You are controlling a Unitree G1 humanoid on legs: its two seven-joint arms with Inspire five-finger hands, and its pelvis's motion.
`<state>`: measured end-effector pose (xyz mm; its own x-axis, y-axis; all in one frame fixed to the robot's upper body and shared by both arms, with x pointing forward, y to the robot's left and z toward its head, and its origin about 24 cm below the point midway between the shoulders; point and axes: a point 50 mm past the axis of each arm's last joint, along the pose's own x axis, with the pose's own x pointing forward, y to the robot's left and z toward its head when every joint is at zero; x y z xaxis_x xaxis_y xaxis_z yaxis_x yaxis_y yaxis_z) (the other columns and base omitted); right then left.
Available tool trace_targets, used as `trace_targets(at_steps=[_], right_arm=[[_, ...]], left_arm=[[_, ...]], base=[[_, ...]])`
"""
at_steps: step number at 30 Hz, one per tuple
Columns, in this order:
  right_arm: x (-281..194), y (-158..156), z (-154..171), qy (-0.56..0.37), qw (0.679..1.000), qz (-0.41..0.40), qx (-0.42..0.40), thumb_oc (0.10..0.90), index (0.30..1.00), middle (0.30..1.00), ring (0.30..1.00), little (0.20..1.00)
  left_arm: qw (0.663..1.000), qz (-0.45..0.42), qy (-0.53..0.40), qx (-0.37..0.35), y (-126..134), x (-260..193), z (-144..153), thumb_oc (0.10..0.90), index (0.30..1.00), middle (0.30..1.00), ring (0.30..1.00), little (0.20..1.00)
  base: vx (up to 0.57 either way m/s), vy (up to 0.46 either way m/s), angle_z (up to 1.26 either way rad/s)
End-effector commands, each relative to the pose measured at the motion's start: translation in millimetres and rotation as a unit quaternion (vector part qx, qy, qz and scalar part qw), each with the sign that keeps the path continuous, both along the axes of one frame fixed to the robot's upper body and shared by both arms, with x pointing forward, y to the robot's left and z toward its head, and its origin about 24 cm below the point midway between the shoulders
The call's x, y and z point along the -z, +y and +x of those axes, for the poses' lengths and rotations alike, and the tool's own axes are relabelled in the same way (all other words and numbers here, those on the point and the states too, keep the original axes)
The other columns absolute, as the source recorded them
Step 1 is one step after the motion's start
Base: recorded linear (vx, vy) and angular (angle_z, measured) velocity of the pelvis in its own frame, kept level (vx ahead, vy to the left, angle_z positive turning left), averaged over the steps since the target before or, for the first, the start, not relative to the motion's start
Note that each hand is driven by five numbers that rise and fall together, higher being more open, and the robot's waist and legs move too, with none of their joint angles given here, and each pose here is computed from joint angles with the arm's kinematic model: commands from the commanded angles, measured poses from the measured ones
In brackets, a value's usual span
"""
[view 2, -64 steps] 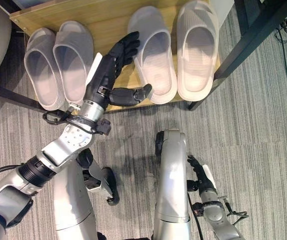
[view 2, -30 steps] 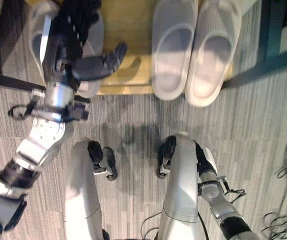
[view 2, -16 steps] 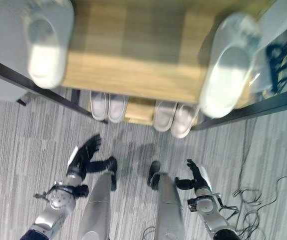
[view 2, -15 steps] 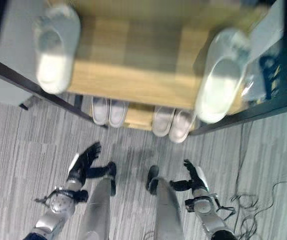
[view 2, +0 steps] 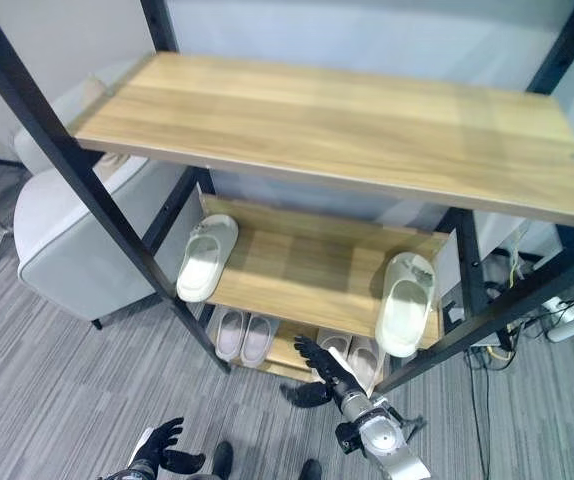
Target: Arrange the slippers neatly on the shoe rack.
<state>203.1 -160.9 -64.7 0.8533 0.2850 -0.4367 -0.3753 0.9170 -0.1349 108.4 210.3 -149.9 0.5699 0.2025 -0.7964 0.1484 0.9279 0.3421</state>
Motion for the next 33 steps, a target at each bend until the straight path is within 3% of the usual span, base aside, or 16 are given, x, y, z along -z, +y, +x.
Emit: trace_targets(at_steps=[1, 7, 13, 19, 23, 25, 26, 28, 32, 33], right_arm=[[-38.7, 30.0, 14.6, -0.093, 0.990, 0.092, -0.053, 0.800, 0.900, 0.900, 0.900, 0.900], [-72.5, 45.7, 19.6, -0.135, 0.975, 0.157, -0.086, 0.800, 0.900, 0.900, 0.900, 0.900], [-103.6, 36.8, 31.2, -0.204, 0.964, 0.153, -0.080, 0.800, 0.900, 0.900, 0.900, 0.900], [-155.2, 12.9, 50.8, -0.364, 0.929, 0.009, -0.063, 0.800, 0.900, 0.900, 0.900, 0.900], [-184.2, -5.6, 60.1, -0.445, 0.891, -0.085, -0.031, 0.800, 0.900, 0.900, 0.900, 0.900], [-204.4, -18.3, 67.0, -0.494, 0.852, -0.171, -0.019, 0.800, 0.900, 0.900, 0.900, 0.900], [-204.5, -18.2, 67.1, -0.495, 0.851, -0.173, -0.019, 0.800, 0.900, 0.900, 0.900, 0.900], [-220.0, -35.9, 75.1, -0.521, 0.804, -0.288, -0.013, 0.800, 0.900, 0.900, 0.900, 0.900], [-225.8, -47.0, 84.2, -0.523, 0.772, -0.361, -0.003, 0.800, 0.900, 0.900, 0.900, 0.900], [-228.1, -57.3, 91.8, -0.512, 0.748, -0.422, -0.002, 0.800, 0.900, 0.900, 0.900, 0.900]], left_arm=[[0.999, 0.000, 0.029, 0.023, -13.1, 7.8, -4.1, 0.800, 0.900, 0.900, 0.900, 0.900], [0.998, 0.003, 0.067, 0.008, -12.7, 14.4, -19.8, 0.800, 0.900, 0.900, 0.900, 0.900], [0.997, 0.000, 0.074, 0.011, -15.4, 15.8, -25.6, 0.800, 0.900, 0.900, 0.900, 0.900], [0.996, -0.001, 0.081, 0.019, -18.5, 17.1, -30.2, 0.800, 0.900, 0.900, 0.900, 0.900], [0.996, -0.005, 0.080, 0.032, -24.1, 17.3, -30.2, 0.800, 0.900, 0.900, 0.900, 0.900], [0.996, -0.005, 0.081, 0.044, -24.6, 17.4, -31.7, 0.800, 0.900, 0.900, 0.900, 0.900], [0.996, -0.006, 0.080, 0.044, -25.1, 17.3, -31.2, 0.800, 0.900, 0.900, 0.900, 0.900], [0.995, -0.003, 0.082, 0.052, -22.8, 17.1, -30.9, 0.800, 0.900, 0.900, 0.900, 0.900], [0.995, -0.004, 0.082, 0.062, -23.4, 17.0, -29.0, 0.800, 0.900, 0.900, 0.900, 0.900], [0.994, -0.001, 0.078, 0.071, -21.4, 15.8, -25.9, 0.800, 0.900, 0.900, 0.900, 0.900]], base=[[0.06, 0.019, 0.09], [0.03, 0.004, 0.06], [0.01, 0.008, 0.03], [0.01, 0.009, 0.01], [0.01, 0.022, 0.01], [0.00, 0.032, 0.01], [0.01, 0.035, 0.01], [0.02, 0.039, 0.04], [0.00, 0.009, 0.01], [0.00, 0.000, 0.00]])
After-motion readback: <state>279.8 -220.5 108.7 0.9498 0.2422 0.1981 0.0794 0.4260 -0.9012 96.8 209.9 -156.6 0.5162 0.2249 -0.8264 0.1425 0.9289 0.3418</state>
